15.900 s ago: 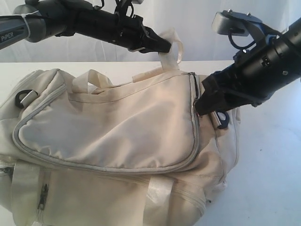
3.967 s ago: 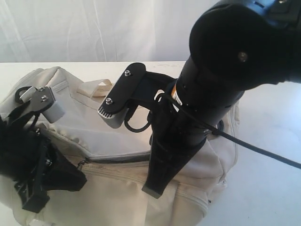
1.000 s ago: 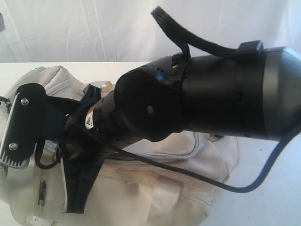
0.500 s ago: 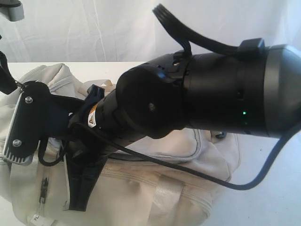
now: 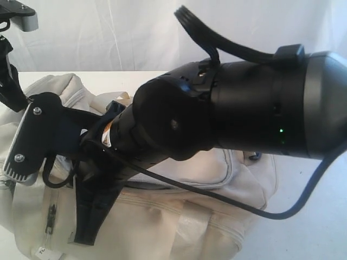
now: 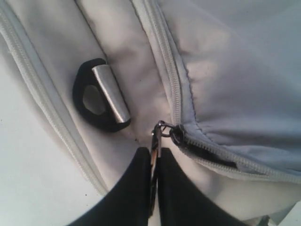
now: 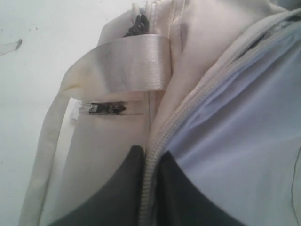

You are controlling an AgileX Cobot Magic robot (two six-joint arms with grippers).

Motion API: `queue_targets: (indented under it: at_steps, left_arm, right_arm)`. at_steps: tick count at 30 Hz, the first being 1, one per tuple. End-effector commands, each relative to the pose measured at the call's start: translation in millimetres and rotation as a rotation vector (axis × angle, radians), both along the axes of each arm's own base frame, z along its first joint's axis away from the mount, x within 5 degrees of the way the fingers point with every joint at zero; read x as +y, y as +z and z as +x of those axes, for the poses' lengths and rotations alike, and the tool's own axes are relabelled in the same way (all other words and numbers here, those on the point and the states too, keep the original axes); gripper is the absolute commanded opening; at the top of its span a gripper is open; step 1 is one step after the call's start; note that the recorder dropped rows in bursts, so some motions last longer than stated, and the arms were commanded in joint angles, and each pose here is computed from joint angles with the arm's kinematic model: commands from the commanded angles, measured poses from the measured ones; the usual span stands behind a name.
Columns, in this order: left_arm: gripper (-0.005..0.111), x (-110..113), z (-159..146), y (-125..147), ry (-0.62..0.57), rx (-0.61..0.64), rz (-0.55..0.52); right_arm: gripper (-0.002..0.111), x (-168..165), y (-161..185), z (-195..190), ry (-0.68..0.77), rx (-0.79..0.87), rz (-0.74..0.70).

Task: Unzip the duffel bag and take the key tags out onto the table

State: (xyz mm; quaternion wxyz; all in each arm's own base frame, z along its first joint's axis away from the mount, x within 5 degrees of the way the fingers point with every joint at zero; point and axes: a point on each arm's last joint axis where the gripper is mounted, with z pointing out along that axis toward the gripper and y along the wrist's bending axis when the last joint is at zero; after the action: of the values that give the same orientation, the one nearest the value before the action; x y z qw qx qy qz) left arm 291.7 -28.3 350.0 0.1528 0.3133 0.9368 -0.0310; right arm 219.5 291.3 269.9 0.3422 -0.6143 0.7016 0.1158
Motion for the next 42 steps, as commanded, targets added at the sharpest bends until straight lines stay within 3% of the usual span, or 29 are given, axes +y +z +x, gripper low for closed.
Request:
queue_targets:
  at_steps: [1,5,10,13,21,26,30,42]
  left_arm:
    - [0.0,3.7,-23.7,23.5,0.005,-0.001,-0.004]
    - [0.0,4.4,-40.2,39.6,0.007,-0.063,-0.008]
    - [0.0,3.2,-51.8,26.3,0.004,-0.016,-0.025]
    - [0.0,2.7,-53.7,12.7,-0.013,0.032,-0.025]
    - [0.0,1.2,-50.5,9.7,-0.02,0.045,-0.038]
    - [0.0,1.1,-47.9,7.1,-0.025,0.055,-0.036]
    - [0.0,1.1,-47.4,6.5,-0.03,0.056,-0.034]
    - [0.0,-1.6,15.5,10.1,-0.058,0.032,-0.028]
  right_arm:
    - [0.029,-2.0,16.2,-7.4,-0.028,0.031,-0.005]
    - [0.051,1.3,45.5,3.0,-0.111,-0.054,0.089]
    - [0.051,10.6,69.0,10.5,-0.129,-0.127,0.223]
    - [0.051,23.6,58.4,20.5,-0.134,-0.127,0.235]
    - [0.05,48.2,27.3,23.4,-0.144,-0.061,0.237]
    - [0.036,56.6,7.8,24.2,-0.134,-0.036,0.194]
    - [0.0,56.3,3.1,23.9,-0.134,-0.019,0.166]
    - [0.0,55.6,1.4,22.5,-0.133,-0.005,0.146]
